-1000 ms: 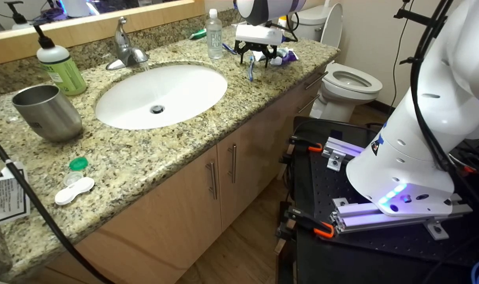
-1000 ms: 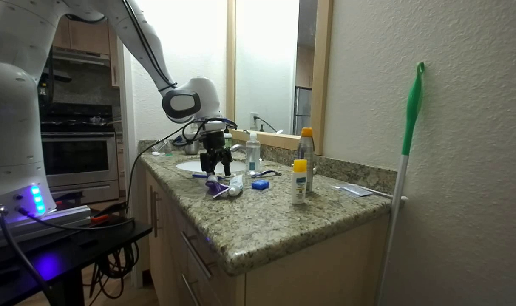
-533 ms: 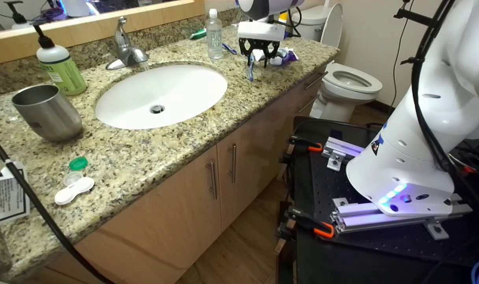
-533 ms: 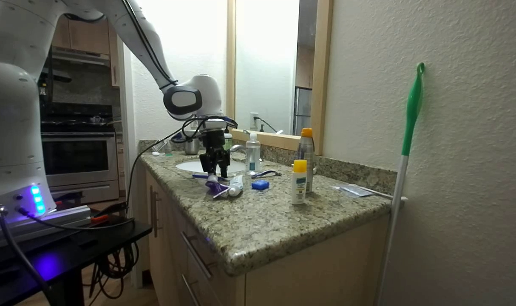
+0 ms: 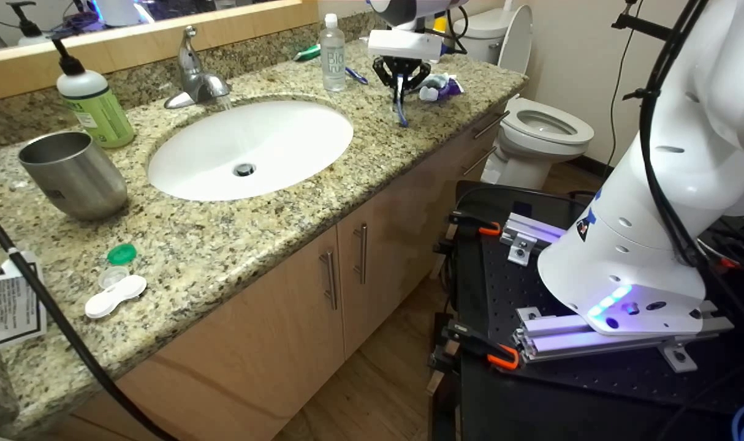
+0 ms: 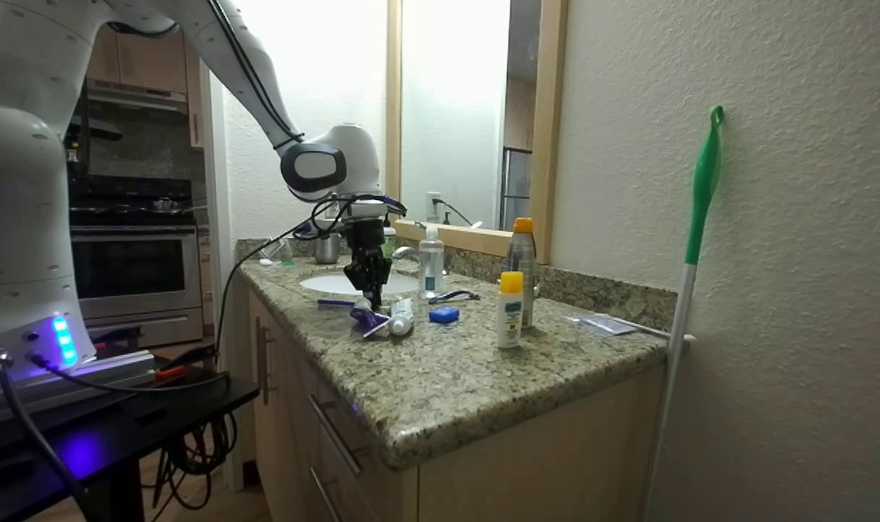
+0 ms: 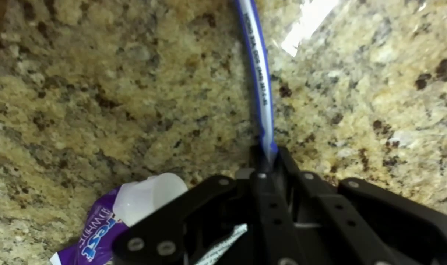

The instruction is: Place the toothbrush in the cup then put it back on the counter

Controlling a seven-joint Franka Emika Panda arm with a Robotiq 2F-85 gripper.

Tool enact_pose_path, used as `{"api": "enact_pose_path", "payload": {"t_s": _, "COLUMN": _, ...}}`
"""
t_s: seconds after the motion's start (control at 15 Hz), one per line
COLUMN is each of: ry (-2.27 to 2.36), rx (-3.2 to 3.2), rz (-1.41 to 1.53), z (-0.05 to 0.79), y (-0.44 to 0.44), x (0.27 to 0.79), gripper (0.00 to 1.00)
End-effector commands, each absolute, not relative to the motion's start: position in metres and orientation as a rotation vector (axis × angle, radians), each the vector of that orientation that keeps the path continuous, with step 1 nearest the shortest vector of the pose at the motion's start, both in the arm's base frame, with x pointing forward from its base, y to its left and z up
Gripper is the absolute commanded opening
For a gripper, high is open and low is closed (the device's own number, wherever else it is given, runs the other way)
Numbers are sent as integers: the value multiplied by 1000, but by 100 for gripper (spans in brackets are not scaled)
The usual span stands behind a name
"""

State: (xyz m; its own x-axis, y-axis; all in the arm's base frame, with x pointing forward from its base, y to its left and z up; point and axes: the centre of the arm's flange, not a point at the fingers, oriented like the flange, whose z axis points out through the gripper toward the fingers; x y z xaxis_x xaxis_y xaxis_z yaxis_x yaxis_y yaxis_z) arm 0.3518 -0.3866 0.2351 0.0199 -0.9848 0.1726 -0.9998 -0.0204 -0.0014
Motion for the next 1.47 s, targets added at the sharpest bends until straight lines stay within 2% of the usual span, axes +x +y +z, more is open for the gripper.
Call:
{"api": "enact_pose_path", "payload": {"t_s": 0.0, "ry": -2142, "rx": 2191, "rz": 219, "z": 248, "y": -373, "x": 356, "gripper": 3}}
{"api": "enact_pose_path", "payload": {"t_s": 0.8, "ry": -1571, "rx": 2480, "rz": 1124, "z": 438, "y": -247, "x": 323, "gripper": 3}}
{"api": "enact_pose_path", "payload": {"t_s": 1.0, "ry": -1643, "rx": 2569, "rz": 1289, "z": 480, "y": -216, "x": 300, "gripper": 3}}
{"api": "enact_pose_path", "payload": {"t_s": 1.07, "ry": -1616, "rx": 2498, "rz": 1222, "z": 458, "y": -244, "x": 337, "gripper": 3}}
{"api": "enact_pose_path", "payload": {"t_s": 1.13, "ry": -1617, "rx": 2516, "rz": 1259, "z": 467, "y": -235, "x": 335, "gripper": 10}}
{"api": "enact_pose_path", "payload": {"t_s": 1.27, "ry": -1621, "rx": 2508, "rz": 1261, "z": 469, "y": -237, "x": 334, "gripper": 10}}
{"api": "enact_pose_path", "payload": {"t_s": 1.33, "ry": -1574, "rx": 2511, "rz": 1236, "z": 460, "y": -237, "x": 342, "gripper": 3}}
{"api": "enact_pose_path", "payload": {"t_s": 1.4, "ry": -1494, "rx": 2436, "rz": 1392, "z": 451, "y": -224, "x": 354, "gripper": 3}}
